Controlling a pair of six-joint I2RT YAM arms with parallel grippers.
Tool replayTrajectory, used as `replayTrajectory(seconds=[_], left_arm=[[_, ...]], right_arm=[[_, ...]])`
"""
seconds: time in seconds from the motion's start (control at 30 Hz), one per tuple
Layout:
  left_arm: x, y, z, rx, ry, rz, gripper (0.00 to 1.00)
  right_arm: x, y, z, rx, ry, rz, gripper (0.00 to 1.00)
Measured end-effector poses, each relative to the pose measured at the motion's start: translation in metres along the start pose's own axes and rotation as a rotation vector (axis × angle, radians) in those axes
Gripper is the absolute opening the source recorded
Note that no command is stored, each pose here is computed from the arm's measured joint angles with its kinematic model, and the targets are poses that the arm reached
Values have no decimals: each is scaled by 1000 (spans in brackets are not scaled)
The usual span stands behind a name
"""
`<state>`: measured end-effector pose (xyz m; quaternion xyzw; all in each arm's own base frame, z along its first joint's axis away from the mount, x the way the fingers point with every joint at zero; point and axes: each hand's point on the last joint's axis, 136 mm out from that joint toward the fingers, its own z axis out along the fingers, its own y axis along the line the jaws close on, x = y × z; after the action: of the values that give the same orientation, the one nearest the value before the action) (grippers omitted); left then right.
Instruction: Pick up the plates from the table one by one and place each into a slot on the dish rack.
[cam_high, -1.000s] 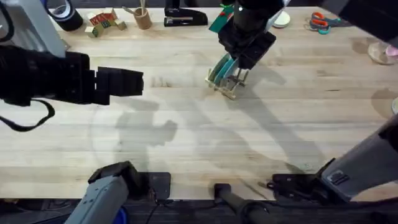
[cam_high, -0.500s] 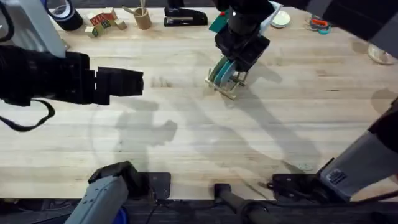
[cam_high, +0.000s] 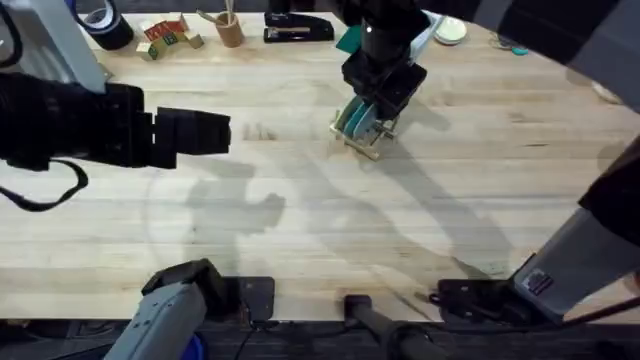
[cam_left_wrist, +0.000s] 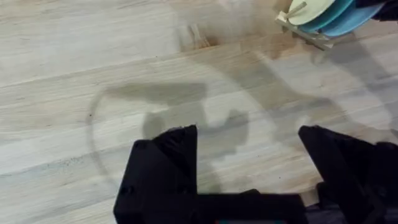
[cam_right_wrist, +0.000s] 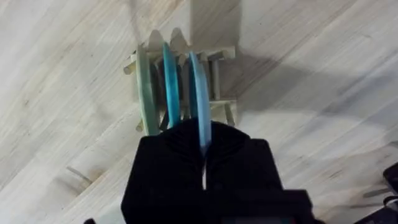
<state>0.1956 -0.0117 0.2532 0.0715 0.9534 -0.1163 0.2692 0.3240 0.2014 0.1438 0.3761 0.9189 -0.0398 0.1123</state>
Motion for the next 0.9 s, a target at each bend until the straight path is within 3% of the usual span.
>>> replayTrajectory(seconds=[0.67, 0.9], left_arm=[[0, 0, 0, 0, 0, 0, 994], [0, 0, 0, 0, 0, 0, 995]], right_arm=[[5, 8, 24, 25, 45, 10, 32], [6, 8, 24, 24, 51, 14, 109]])
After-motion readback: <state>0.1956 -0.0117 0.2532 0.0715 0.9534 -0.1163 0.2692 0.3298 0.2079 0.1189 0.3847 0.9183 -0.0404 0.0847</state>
